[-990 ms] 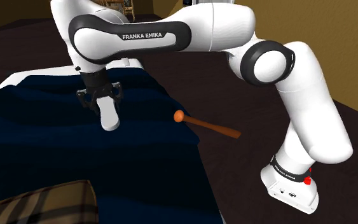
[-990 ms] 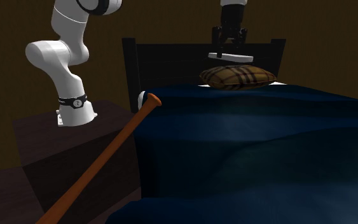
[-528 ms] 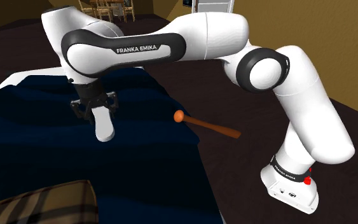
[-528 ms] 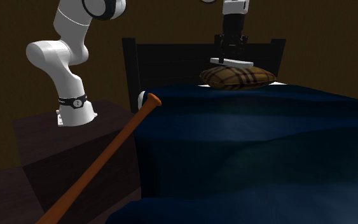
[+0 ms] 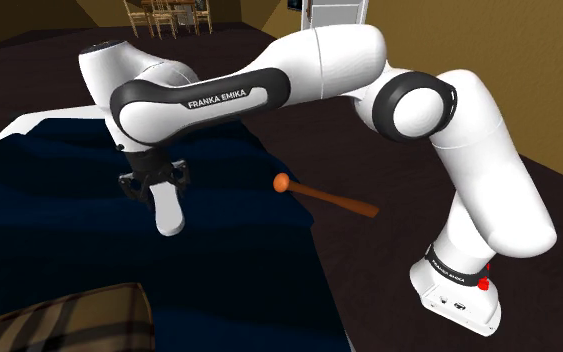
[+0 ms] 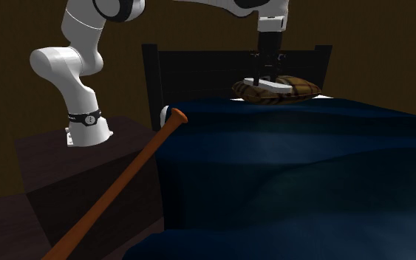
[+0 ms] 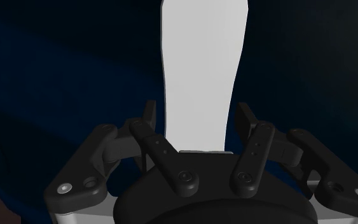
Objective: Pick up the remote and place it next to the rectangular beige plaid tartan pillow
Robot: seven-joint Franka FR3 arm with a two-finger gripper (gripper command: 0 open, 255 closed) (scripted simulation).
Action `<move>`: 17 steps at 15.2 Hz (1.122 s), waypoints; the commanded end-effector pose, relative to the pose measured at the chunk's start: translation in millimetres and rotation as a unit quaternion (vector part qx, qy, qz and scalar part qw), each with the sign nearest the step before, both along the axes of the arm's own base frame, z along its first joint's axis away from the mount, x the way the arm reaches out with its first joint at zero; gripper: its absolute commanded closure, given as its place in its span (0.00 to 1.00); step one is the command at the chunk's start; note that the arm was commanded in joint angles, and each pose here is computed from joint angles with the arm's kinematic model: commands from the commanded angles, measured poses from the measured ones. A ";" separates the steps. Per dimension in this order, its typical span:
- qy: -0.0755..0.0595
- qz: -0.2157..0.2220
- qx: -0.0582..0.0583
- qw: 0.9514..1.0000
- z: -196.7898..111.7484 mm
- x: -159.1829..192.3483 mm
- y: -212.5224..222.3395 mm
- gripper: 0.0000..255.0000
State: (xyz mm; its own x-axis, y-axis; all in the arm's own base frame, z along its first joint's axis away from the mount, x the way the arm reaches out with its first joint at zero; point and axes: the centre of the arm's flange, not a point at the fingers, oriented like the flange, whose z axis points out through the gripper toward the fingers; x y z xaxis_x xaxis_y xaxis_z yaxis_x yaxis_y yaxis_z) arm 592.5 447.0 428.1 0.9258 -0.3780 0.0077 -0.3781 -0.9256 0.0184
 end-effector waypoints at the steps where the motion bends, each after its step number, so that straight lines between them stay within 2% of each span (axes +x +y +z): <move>1: 0.000 0.000 0.000 1.000 -10.8 -0.3 0.5 1.00; 17: 0.000 0.000 0.000 1.000 -95.3 -0.3 0.5 1.00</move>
State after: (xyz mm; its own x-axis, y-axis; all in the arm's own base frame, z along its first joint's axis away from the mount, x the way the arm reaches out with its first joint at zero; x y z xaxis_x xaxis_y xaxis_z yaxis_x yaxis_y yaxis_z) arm 592.0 447.5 337.8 0.9257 -0.3781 0.0076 -0.3781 -0.9256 0.0182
